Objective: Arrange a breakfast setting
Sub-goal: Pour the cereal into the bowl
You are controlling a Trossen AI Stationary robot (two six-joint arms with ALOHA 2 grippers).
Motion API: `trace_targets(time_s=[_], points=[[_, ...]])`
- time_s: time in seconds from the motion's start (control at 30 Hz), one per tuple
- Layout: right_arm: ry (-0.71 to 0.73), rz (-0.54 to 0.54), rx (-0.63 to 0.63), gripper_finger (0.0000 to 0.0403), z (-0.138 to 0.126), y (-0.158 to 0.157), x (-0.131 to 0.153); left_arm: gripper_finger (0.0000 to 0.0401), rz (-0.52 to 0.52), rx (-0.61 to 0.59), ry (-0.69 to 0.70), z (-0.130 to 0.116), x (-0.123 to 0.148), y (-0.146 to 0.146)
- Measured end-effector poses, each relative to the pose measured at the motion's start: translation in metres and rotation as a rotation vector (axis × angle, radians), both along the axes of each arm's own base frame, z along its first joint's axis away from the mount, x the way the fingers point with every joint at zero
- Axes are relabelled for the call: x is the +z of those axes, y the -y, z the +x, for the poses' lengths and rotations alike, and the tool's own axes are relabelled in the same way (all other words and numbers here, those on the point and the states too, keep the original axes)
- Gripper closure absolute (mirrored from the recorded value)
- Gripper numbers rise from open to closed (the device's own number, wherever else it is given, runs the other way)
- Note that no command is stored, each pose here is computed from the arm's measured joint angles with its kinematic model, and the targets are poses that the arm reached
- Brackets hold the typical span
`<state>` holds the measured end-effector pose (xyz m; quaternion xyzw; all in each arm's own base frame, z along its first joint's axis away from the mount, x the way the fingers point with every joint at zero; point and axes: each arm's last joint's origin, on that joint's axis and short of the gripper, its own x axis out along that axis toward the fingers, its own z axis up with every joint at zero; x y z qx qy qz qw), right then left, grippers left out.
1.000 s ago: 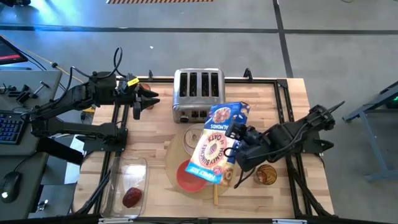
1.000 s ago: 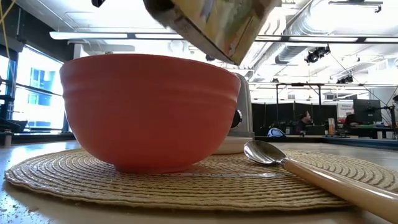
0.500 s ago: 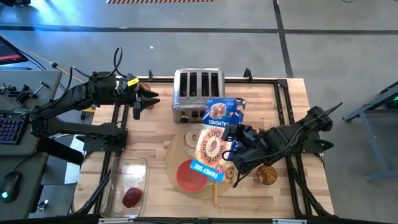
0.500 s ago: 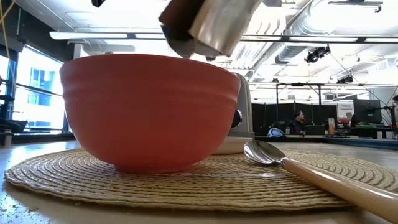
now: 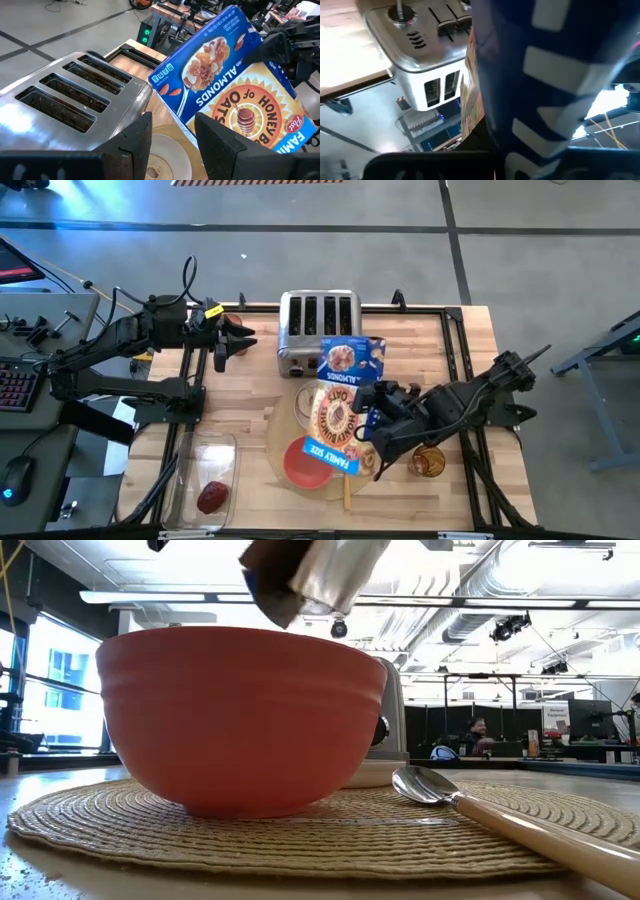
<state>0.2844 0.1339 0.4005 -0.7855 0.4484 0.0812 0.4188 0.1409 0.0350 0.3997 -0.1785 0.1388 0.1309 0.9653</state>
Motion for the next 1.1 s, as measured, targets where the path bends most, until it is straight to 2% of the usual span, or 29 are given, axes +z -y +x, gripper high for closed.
trace_targets(time_s=[0.43,0.7,1.1], points=[[-0.010,-0.074,0.071,0.0403,0.008,-0.004,0.003,0.0263,0.000,0.000,0.000,0.000,0.000,0.000],[-0.057,-0.120,0.079,0.0403,0.024,-0.013,-0.015,0.0263,0.002,0.003,0.000,0.000,0.000,0.000],[-0.031,-0.175,0.127,0.0403,0.021,-0.031,-0.014,0.0263,0.002,0.003,-0.001,0.000,0.000,0.000]])
